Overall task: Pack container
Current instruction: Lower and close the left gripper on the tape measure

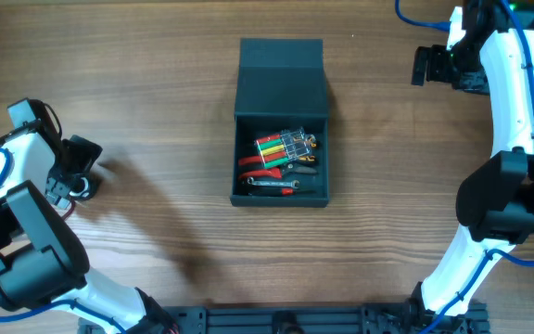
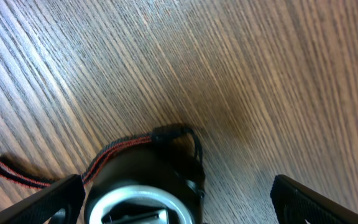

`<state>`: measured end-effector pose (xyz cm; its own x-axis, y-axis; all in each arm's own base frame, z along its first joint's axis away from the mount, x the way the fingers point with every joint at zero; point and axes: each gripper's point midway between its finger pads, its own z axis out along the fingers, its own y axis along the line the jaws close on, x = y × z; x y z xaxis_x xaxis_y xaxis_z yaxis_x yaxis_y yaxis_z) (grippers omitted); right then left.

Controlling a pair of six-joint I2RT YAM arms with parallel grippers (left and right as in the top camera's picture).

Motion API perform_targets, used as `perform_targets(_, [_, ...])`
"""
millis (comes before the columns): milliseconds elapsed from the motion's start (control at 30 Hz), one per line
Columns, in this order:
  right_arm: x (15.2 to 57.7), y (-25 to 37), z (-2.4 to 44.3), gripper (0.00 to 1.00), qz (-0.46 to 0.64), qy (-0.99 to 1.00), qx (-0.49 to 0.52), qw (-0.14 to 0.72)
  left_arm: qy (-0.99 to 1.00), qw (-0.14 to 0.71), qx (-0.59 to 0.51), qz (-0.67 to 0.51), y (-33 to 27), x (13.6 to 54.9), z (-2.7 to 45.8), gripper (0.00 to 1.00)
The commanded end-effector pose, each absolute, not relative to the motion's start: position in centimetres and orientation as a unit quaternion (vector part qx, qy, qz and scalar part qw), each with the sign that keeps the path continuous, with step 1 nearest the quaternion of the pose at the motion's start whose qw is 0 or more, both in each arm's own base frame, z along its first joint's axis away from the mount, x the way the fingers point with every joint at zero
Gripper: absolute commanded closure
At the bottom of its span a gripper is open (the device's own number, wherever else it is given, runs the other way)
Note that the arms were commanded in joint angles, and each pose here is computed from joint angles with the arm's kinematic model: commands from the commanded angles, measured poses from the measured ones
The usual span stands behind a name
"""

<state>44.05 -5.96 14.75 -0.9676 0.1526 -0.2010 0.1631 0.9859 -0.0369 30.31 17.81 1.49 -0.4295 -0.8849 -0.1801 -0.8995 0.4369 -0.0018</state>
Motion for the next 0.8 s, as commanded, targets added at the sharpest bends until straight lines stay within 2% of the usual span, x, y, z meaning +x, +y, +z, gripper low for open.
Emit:
perform_targets(0, [43.9,-6.0,14.5,0.0,-0.027,0.993,0.074,0.094,0.839,0.048,-0.54,0.046,17.7,29.6,-0.5,0.0])
perform_targets(233, [43.7,-5.9,14.4,0.0,-0.027,0.993,0.073,0.09,0.841,0.015,-0.539,0.046,17.2,28.9,-2.7,0.0])
perform_targets(567, [43.6,-5.9,14.4,0.0,-0.027,0.993,0.073,0.088,0.842,0.011,-0.539,0.018,16.3,29.2,-2.7,0.0])
perform_targets(767, [43.6,-5.9,14.4,0.0,-0.026,0.993,0.073,0.086,0.842,0.009,-0.539,-0.006,15.6,29.6,-2.8,0.08])
